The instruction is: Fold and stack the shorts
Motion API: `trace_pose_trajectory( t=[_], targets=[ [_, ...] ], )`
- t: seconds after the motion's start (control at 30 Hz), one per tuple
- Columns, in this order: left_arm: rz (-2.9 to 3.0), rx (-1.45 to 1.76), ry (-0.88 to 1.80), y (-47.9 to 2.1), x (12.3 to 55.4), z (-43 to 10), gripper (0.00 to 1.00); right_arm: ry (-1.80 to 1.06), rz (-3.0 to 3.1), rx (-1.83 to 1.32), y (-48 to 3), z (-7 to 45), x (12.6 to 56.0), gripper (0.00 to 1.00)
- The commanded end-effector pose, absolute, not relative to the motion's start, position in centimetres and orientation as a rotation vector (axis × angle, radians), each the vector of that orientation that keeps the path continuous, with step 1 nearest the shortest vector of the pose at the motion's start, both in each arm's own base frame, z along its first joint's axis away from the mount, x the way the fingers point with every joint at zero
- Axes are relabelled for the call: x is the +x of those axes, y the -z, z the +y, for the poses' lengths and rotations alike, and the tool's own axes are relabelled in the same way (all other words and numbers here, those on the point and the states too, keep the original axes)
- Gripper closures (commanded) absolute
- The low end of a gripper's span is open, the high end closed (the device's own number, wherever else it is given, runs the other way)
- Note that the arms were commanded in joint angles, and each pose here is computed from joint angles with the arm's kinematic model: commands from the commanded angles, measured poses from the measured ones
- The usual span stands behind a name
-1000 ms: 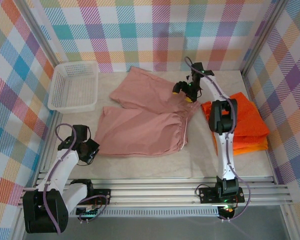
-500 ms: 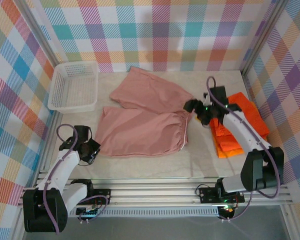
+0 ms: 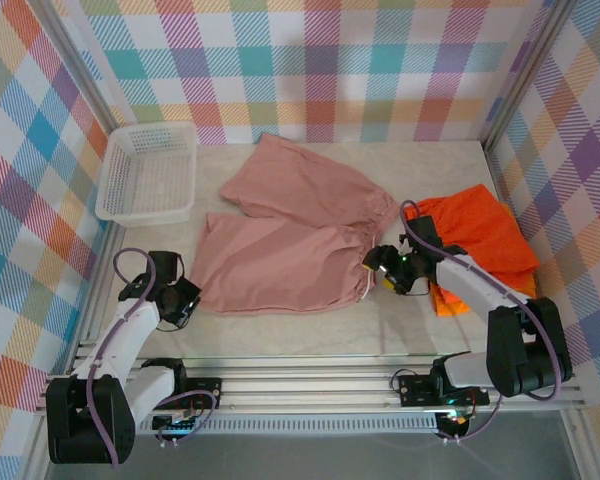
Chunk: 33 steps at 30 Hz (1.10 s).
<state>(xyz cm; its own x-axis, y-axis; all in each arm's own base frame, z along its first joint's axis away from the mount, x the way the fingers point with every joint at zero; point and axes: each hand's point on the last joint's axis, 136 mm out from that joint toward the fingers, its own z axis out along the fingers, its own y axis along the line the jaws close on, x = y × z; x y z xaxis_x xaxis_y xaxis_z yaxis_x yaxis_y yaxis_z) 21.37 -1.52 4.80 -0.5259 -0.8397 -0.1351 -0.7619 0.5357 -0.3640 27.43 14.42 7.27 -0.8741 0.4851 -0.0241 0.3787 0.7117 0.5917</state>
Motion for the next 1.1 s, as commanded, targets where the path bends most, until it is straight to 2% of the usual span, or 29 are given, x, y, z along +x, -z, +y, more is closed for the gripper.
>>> trace_pose_trajectory(
  t=[0.0, 0.47, 0.63, 0.8, 0.87, 1.07],
  targets=[
    [2.485, -1.342, 0.381, -4.5, 21.2, -1.7, 1.0, -0.9, 2.74, 0.705, -6.7, 14.9, 27.8, 0.32],
    [2.484, -1.349, 0.376, -4.2, 20.9, -1.7, 1.0, -0.829, 2.859, 0.729, -3.2, 15.9, 26.4, 0.43],
    [2.468, -1.343, 0.385, -4.8, 21.4, -1.7, 1.0, -0.773, 2.866, 0.747, -2.9, 15.5, 26.7, 0.65],
    [2.427, -1.275, 0.339, -8.1, 22.5, -0.8, 1.0, -0.724, 2.842, 0.727, -5.0, 14.9, 27.5, 0.94],
    [2.406, -1.233, 0.315, -10.3, 22.9, -0.3, 1.0, -0.723, 2.835, 0.694, -6.4, 14.7, 27.8, 1.0],
    [2.312, -1.12, 0.303, -18.4, 24.3, 0.5, 1.0, -0.75, 2.783, 0.621, -11.4, 13.4, 28.0, 1.0]
  ],
)
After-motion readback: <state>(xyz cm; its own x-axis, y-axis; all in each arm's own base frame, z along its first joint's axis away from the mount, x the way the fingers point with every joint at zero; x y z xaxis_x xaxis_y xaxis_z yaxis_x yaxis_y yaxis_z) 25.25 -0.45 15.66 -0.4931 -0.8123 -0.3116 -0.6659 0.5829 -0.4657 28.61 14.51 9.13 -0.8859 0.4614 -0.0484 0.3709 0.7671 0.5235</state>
